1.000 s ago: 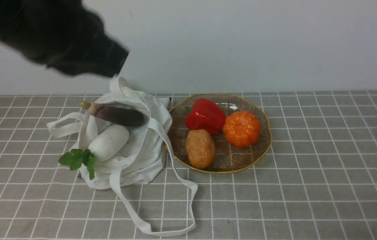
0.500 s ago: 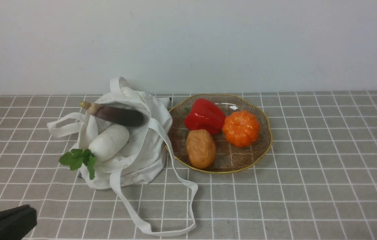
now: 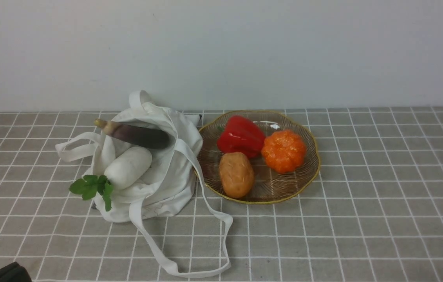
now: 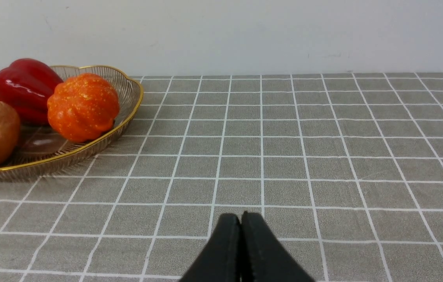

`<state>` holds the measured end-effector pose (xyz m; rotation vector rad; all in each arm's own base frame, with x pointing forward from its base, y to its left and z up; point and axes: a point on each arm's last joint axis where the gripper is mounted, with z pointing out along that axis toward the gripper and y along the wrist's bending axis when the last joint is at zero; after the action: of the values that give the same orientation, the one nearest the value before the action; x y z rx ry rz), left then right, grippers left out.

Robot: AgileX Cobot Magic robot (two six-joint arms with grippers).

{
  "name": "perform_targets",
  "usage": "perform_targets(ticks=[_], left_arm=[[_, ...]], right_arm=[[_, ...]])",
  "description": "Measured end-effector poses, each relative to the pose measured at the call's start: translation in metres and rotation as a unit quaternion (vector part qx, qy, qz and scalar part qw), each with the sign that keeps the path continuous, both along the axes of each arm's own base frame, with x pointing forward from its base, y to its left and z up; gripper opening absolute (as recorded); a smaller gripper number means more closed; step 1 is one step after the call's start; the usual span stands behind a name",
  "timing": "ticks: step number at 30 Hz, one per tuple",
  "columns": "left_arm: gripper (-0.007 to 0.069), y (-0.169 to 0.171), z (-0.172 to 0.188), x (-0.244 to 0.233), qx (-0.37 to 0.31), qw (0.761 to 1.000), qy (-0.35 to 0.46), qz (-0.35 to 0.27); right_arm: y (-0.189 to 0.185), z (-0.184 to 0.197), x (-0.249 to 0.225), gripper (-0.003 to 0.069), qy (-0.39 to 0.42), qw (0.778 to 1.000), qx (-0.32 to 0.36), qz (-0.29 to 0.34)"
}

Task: Take vegetables from bag on grey coffee tablecloth place on plate.

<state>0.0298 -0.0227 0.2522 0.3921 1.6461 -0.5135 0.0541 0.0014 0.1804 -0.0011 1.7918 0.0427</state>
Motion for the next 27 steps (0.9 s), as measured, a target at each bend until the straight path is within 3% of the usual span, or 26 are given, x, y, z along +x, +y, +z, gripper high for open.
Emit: perform_targets(ticks=[7, 16, 27], left_arm=[[-0.0005, 0.0, -0.003, 0.0, 0.006, 1.0, 0.009, -0.001], [-0.0005, 0.001, -0.027, 0.006, 0.066, 0.997, 0.032, 0.021], [-0.0005, 0.015, -0.072, 0.02, 0.081, 0.973, 0.079, 0.201]], right_arm=[[0.0, 0.0, 0.0, -0.0015, 0.0, 1.0, 0.0, 0.0], [0.0, 0.0, 0.0, -0.0015, 0.0, 1.0, 0.0, 0.0], [0.0, 0.0, 0.0, -0.0015, 0.0, 1.0, 0.0, 0.0]])
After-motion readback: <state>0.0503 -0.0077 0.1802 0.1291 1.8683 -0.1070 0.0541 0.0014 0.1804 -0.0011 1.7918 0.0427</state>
